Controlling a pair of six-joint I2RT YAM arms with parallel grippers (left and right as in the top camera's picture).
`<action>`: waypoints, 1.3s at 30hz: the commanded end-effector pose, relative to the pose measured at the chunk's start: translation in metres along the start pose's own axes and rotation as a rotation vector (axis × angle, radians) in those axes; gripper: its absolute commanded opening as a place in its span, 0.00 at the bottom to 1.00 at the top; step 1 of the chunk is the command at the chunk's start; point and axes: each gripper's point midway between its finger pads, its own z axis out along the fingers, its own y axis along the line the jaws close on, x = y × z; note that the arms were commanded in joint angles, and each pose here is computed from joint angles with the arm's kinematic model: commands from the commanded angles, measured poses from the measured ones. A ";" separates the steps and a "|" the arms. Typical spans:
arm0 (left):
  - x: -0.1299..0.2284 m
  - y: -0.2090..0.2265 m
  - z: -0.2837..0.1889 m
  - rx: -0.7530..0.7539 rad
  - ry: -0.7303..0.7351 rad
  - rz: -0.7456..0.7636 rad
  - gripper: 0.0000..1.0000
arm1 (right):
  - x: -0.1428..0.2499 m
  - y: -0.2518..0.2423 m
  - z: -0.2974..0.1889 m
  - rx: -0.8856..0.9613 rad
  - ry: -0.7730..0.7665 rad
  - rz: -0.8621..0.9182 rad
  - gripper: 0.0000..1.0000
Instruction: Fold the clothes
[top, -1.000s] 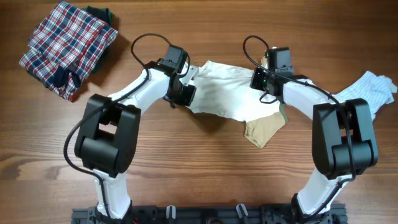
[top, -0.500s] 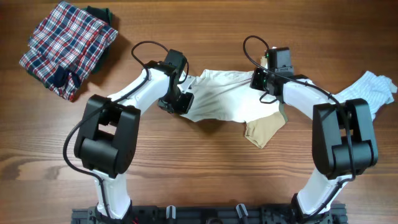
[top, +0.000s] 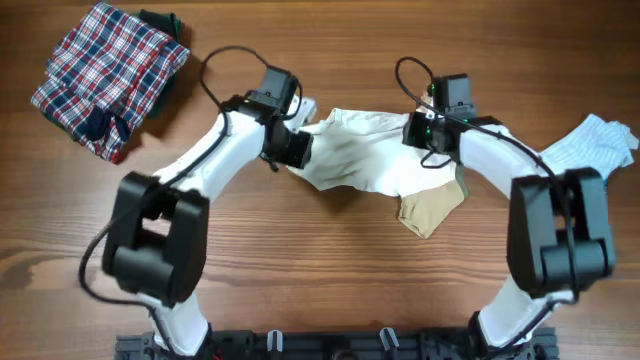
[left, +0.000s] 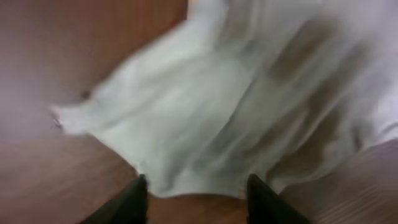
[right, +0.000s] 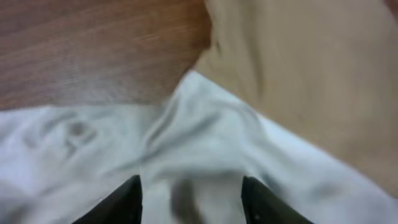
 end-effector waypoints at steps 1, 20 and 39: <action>-0.016 0.003 -0.011 -0.015 -0.074 0.007 0.58 | -0.024 0.008 -0.059 -0.016 -0.088 0.007 0.82; -0.032 -0.017 0.030 0.010 -0.117 0.075 0.11 | 0.054 -0.010 -0.087 0.043 0.195 0.086 0.41; -0.044 -0.009 0.052 0.007 -0.158 0.082 0.12 | 0.073 -0.011 -0.051 -0.008 0.185 0.128 0.14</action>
